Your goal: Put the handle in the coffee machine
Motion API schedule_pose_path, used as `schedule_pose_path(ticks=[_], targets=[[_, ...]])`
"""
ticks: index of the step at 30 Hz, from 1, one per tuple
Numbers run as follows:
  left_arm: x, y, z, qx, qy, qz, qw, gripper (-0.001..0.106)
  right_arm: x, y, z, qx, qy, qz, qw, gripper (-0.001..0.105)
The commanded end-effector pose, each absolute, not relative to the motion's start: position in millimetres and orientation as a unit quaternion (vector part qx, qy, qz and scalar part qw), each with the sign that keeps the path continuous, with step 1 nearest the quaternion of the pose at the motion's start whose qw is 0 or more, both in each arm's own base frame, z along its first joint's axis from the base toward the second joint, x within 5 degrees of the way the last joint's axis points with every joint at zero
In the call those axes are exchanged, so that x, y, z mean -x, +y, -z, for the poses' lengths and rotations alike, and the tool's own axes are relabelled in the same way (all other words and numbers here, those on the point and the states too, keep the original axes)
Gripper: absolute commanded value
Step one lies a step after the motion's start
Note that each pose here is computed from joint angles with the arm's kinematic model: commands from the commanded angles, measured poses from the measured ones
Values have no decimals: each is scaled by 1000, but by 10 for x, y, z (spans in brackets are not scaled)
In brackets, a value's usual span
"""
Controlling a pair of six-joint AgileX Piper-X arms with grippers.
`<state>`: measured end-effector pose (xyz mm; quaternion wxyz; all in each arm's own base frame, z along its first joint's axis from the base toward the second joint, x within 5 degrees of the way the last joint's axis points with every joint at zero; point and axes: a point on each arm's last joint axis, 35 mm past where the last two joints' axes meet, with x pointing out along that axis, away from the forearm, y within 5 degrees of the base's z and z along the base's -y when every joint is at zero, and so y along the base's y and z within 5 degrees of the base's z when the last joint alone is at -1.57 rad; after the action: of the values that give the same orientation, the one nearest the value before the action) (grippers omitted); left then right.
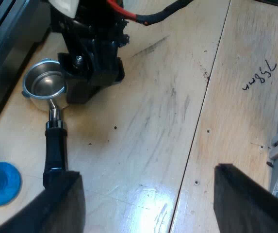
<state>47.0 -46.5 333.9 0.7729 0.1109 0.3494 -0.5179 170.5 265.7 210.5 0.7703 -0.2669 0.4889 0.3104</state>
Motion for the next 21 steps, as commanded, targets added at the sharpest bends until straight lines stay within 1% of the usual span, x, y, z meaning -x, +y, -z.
schedule_pose_path(ticks=[1,3,5,7,17,21], targets=[[-477,-469,-3357,-113,347,515,776,59,-1798,2643,-2089,258,489,-310,773,92],[-477,-469,-3357,-113,347,515,776,59,-1854,2636,-2068,249,491,-309,776,92],[-477,-469,-3357,-113,347,515,776,59,-1915,2627,-2035,230,500,-321,771,92],[-477,-469,-3357,-113,347,515,776,59,-1944,2621,-2006,224,505,-322,769,92],[-477,-469,-3357,-113,347,515,776,59,-2025,2686,-1828,242,499,-331,763,92],[-477,-469,-3357,-113,347,515,776,59,-2037,2705,-1770,242,502,-333,760,92]])
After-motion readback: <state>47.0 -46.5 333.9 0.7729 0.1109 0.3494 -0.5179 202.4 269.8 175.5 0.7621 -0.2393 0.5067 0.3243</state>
